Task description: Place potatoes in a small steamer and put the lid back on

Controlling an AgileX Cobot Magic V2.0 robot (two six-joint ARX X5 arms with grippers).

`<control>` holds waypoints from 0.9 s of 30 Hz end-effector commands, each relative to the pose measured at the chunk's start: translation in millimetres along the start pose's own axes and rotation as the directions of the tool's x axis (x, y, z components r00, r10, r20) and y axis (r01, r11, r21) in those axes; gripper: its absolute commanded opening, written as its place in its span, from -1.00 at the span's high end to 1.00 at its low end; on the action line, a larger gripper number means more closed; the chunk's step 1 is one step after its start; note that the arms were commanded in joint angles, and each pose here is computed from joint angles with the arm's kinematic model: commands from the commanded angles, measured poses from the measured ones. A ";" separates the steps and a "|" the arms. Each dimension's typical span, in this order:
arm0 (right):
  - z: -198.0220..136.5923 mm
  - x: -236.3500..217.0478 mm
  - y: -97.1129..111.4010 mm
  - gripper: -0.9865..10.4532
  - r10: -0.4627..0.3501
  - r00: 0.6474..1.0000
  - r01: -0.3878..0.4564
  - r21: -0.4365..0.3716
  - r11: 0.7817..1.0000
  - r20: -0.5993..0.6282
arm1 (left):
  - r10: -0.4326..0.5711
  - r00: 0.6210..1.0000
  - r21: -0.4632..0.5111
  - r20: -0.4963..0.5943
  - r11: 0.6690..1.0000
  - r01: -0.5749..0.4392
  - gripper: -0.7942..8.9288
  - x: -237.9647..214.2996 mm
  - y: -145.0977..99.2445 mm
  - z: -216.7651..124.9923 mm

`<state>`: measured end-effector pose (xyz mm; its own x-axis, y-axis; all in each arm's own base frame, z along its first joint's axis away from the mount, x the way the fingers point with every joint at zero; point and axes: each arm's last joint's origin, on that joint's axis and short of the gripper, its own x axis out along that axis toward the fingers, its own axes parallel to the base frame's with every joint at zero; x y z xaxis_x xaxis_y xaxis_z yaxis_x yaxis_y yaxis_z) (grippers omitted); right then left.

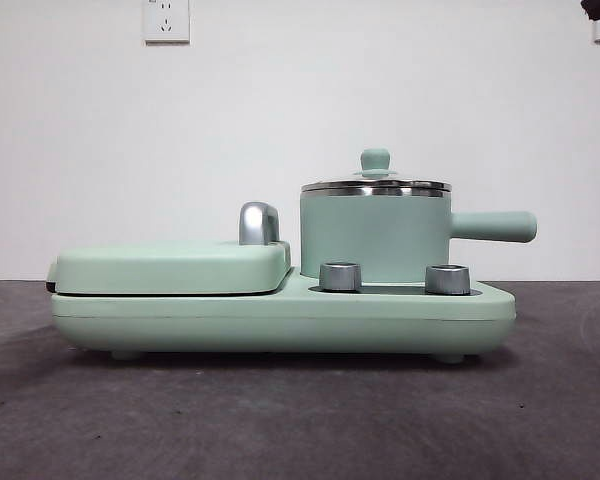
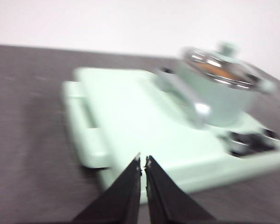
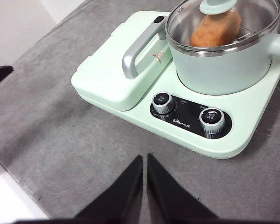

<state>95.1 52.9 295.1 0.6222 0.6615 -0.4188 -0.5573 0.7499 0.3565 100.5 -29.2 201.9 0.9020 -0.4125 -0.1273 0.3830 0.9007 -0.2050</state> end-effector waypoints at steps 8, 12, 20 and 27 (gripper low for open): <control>2.5 -0.5 1.4 0.81 0.008 1.000 -0.008 -0.006 1.000 0.011 | 0.283 0.953 -0.045 0.105 0.959 -0.280 0.80 -8.4 28.4 -37.6; 2.5 -0.5 1.4 0.81 0.008 1.000 -0.008 -0.006 1.000 0.011 | 0.428 0.898 -0.064 0.102 0.904 -0.423 0.80 -10.1 34.6 -40.6; 2.7 -0.5 1.4 0.81 0.009 1.000 -0.009 -0.007 1.000 0.013 | 0.503 0.863 -0.070 0.042 0.864 -0.499 0.80 -11.2 37.6 -47.0; 2.7 -0.5 1.4 0.81 0.009 1.000 -0.009 -0.007 1.000 0.013 | 0.502 0.864 -0.074 0.042 0.864 -0.498 0.80 -11.1 37.6 -47.0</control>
<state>95.2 52.9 295.1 0.6226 0.6613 -0.4185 -0.5572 0.7501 0.3563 94.7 2.8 157.2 0.9840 0.0998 -0.1473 -0.1265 0.9747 -0.1844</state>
